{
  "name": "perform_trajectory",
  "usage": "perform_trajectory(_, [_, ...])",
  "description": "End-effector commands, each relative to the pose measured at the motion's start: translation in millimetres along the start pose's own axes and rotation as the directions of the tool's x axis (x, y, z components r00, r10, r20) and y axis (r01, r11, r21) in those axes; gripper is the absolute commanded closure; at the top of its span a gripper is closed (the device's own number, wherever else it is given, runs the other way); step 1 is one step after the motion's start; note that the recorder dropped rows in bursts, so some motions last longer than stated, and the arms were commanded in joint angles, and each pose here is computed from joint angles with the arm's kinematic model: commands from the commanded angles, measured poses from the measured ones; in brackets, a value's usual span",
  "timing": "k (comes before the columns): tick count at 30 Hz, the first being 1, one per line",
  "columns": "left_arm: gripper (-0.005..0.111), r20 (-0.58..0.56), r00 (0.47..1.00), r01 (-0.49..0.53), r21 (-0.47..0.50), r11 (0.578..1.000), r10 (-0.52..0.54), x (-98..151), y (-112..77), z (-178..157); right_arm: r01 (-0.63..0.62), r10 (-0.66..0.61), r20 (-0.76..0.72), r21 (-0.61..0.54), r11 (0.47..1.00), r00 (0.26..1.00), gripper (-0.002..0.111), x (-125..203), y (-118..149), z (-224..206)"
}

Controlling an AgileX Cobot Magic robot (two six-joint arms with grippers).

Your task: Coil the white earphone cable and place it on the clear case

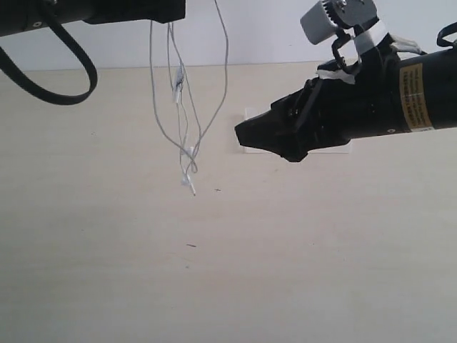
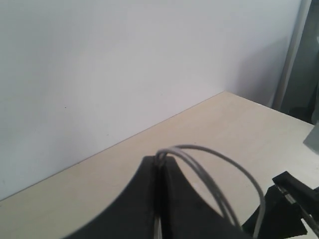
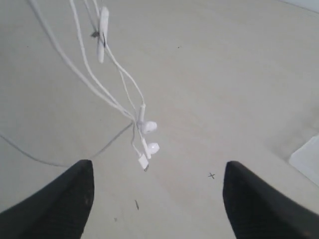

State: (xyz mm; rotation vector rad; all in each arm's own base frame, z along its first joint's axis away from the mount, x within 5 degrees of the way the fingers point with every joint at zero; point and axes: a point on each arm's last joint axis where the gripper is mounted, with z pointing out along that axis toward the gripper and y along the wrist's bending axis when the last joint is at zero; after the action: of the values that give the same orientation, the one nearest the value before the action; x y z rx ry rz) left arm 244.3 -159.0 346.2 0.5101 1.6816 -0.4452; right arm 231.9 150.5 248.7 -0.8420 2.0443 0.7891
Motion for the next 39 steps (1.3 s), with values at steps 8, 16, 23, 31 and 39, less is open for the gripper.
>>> perform_trajectory(8, [0.107, 0.003, 1.0, 0.027, 0.002, 1.0, -0.027, -2, -0.5, 1, 0.074, -0.048, 0.148, -0.173, 0.982, 0.988, 0.035, -23, 22, -14])
perform_trajectory(16, [0.107, 0.005, 0.999, 0.049, 0.003, 0.999, -0.049, -2, -0.6, 1, 0.132, -0.093, 0.222, -0.171, 0.976, 0.971, 0.023, -28, 22, -14])
perform_trajectory(23, [0.107, 0.019, 0.998, 0.06, 0.008, 0.998, -0.06, -3, -1.0, 1, 0.132, -0.081, 0.211, -0.238, 0.962, 0.974, 0.019, -22, 19, 0])
perform_trajectory(31, [0.107, 0.025, 0.997, 0.074, 0.008, 0.997, -0.074, -5, -1.0, -1, 0.035, 0.025, 0.221, -0.265, 0.964, 0.975, 0.019, -18, 10, 16])
perform_trajectory(39, [0.107, 0.028, 0.997, 0.074, 0.007, 0.997, -0.074, -6, -0.9, -2, 0.066, 0.035, 0.251, -0.385, 0.921, 0.967, 0.018, -16, 16, 19])
